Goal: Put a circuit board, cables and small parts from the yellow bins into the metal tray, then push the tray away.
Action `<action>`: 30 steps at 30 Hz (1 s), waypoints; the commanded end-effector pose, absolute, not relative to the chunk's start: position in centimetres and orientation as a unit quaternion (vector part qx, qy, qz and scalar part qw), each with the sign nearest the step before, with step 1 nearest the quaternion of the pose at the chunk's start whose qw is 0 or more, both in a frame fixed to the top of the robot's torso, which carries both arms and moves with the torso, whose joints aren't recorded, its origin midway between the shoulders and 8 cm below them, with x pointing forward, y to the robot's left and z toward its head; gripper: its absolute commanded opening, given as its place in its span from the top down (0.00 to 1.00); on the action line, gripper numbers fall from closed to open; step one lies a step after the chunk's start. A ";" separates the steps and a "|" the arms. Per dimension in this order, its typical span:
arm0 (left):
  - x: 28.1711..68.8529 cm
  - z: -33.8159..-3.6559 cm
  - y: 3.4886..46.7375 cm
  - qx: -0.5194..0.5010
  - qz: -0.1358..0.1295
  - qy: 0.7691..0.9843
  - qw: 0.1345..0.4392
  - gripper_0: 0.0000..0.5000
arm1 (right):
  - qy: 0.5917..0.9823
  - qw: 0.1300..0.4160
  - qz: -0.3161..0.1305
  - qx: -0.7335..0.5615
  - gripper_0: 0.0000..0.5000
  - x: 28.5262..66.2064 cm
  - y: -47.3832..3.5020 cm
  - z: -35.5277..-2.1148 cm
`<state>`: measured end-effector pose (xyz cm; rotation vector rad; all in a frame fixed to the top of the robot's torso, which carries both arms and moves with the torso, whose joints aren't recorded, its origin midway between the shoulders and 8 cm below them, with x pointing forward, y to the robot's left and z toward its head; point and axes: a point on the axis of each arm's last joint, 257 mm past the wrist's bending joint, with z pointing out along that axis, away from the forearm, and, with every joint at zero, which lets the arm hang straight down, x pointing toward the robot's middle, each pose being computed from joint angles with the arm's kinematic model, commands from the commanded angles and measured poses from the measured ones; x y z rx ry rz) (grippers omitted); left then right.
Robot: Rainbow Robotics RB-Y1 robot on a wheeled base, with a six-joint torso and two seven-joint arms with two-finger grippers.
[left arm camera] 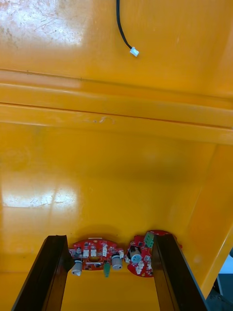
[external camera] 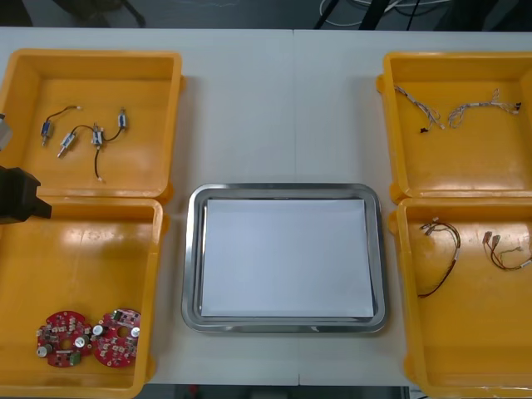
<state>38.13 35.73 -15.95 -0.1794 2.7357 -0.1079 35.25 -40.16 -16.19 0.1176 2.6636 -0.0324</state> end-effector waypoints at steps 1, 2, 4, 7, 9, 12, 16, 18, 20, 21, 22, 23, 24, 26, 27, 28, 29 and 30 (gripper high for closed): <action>36.9 -16.1 36.9 -0.007 -0.002 0.982 0.191 0.00 | 0.973 0.226 -0.018 0.043 0.00 34.3 -41.8 -16.0; 36.5 -16.3 37.1 -0.004 0.005 0.982 0.188 0.00 | 0.974 0.222 -0.011 0.048 0.00 34.1 -41.8 -16.2; 35.4 -16.9 37.6 0.000 0.019 0.983 0.180 0.00 | 0.975 0.215 -0.002 0.060 0.00 33.8 -42.2 -16.5; 34.0 -17.8 38.2 0.004 0.032 0.985 0.172 0.00 | 0.976 0.205 -0.001 0.079 0.00 33.2 -43.2 -17.2; 33.7 -18.1 38.0 0.009 0.032 0.984 0.174 0.00 | 0.975 0.207 -0.001 0.085 0.00 33.1 -43.5 -17.3; 33.2 -18.6 37.8 0.014 0.031 0.983 0.178 0.00 | 0.973 0.211 -0.003 0.092 0.00 33.1 -43.8 -17.3; 32.5 -19.7 37.2 0.018 0.022 0.981 0.191 0.00 | 0.969 0.221 -0.007 0.111 0.00 33.2 -44.5 -17.9; 32.3 -20.2 37.0 0.018 0.018 0.980 0.198 0.00 | 0.966 0.224 -0.008 0.129 0.00 33.2 -44.9 -18.3; 32.0 -20.6 36.9 0.020 0.017 0.979 0.202 0.00 | 0.963 0.223 -0.002 0.149 0.00 33.2 -44.7 -18.6; 31.7 -20.9 37.0 0.021 0.018 0.979 0.204 0.00 | 0.961 0.222 0.000 0.162 0.00 33.2 -44.7 -18.8; 31.6 -21.1 36.9 0.022 0.019 0.978 0.207 0.00 | 0.960 0.222 0.001 0.172 0.00 33.2 -44.7 -18.8; 31.4 -21.3 36.9 0.023 0.019 0.977 0.210 0.00 | 0.958 0.221 -0.001 0.183 0.00 33.1 -44.9 -19.0; 31.2 -21.6 37.0 0.022 0.020 0.977 0.211 0.00 | 0.956 0.220 -0.003 0.192 0.00 33.1 -45.0 -19.1; 30.9 -21.9 37.1 0.023 0.019 0.976 0.214 0.00 | 0.954 0.220 -0.006 0.206 0.00 33.1 -45.2 -19.3; 30.8 -22.1 37.0 0.024 0.016 0.976 0.217 0.00 | 0.951 0.218 -0.004 0.218 0.00 33.1 -45.2 -19.6; 30.6 -22.4 37.1 0.023 0.014 0.976 0.217 0.00 | 0.950 0.217 0.000 0.226 0.00 33.2 -45.2 -19.8; 30.5 -22.6 37.0 0.022 0.011 0.975 0.220 0.00 | 0.947 0.217 0.007 0.235 0.00 33.3 -45.2 -20.1; 30.4 -22.8 37.0 0.022 0.009 0.975 0.221 0.00 | 0.946 0.216 0.013 0.242 0.00 33.5 -45.2 -20.3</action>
